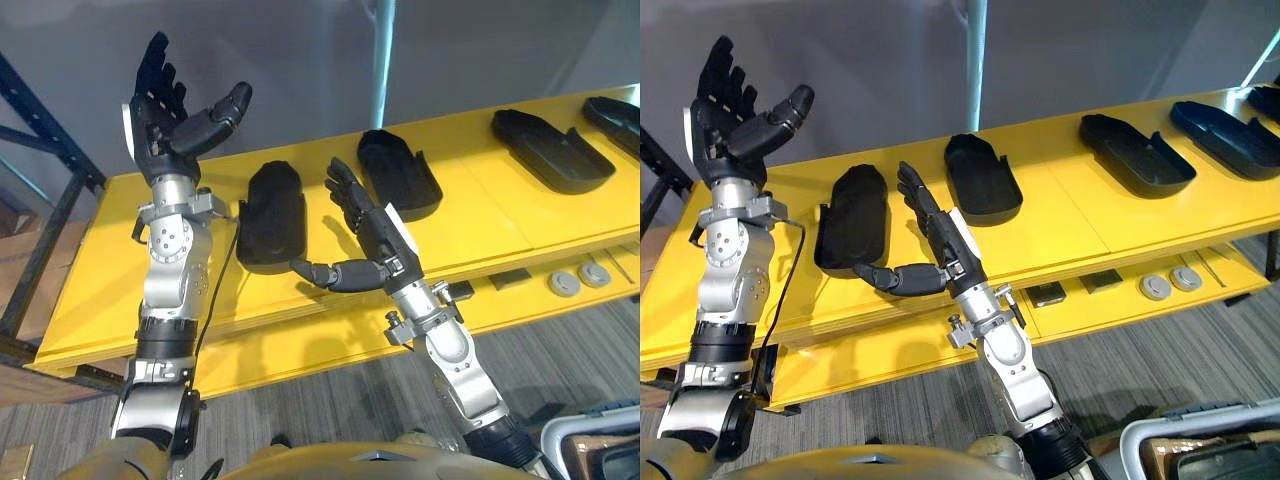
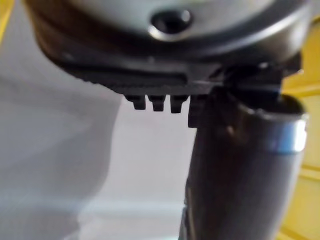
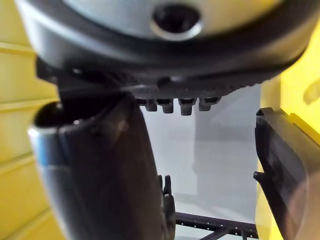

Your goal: Walk over and take three plastic housings, then place them on the shelf

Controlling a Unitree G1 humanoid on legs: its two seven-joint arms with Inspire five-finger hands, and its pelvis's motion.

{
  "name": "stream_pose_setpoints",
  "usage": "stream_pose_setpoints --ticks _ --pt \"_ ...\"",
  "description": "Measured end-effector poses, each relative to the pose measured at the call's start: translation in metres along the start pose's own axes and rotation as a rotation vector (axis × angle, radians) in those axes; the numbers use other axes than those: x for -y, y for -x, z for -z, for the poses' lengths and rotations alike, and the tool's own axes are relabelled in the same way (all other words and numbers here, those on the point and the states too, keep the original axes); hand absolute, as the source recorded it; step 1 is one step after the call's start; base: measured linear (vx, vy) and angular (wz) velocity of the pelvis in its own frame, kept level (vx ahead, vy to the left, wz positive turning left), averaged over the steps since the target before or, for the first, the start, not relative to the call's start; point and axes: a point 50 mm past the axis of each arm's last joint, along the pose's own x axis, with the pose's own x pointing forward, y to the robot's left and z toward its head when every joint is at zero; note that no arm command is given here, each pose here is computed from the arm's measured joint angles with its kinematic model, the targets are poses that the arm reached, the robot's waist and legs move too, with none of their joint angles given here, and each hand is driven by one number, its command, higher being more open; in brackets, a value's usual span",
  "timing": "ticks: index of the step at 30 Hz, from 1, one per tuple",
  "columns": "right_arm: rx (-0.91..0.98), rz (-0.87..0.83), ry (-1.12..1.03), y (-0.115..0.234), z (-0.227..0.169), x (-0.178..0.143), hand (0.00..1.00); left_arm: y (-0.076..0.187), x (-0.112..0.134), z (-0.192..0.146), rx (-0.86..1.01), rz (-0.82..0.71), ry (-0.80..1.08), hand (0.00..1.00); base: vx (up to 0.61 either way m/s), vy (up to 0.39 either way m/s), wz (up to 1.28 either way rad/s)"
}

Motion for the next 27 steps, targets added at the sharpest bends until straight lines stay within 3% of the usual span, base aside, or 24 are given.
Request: stream_pose_setpoints --ticks 2,7,8,22,27 --pt "-0.059 0.027 0.037 0.002 0.009 0.001 1.0 0.021 -0.021 0.0 -0.003 -0.087 -0.006 1.0 0.0 0.0 0.22" --pt "-0.108 0.15 0.079 0.009 0.016 0.011 1.0 0.079 -0.039 -0.012 0.026 -0.139 0.078 1.0 0.02 0.002 0.14" --pt "-0.08 0.33 0.061 0.013 0.011 0.034 1.0 0.126 -0.043 -0.011 -0.036 0.048 0.074 1.0 0.01 -0.001 0.06" --pt "-0.087 0.395 0.109 0.029 0.007 0.058 1.0 0.13 -0.044 -0.009 -0.049 0.08 0.211 1.0 -0.02 0.003 -0.02" --pt "-0.045 0.321 0.196 0.031 -0.009 0.063 1.0 0.133 -0.043 -0.007 -0.067 0.109 0.293 1.0 -0.02 0.0 -0.12"
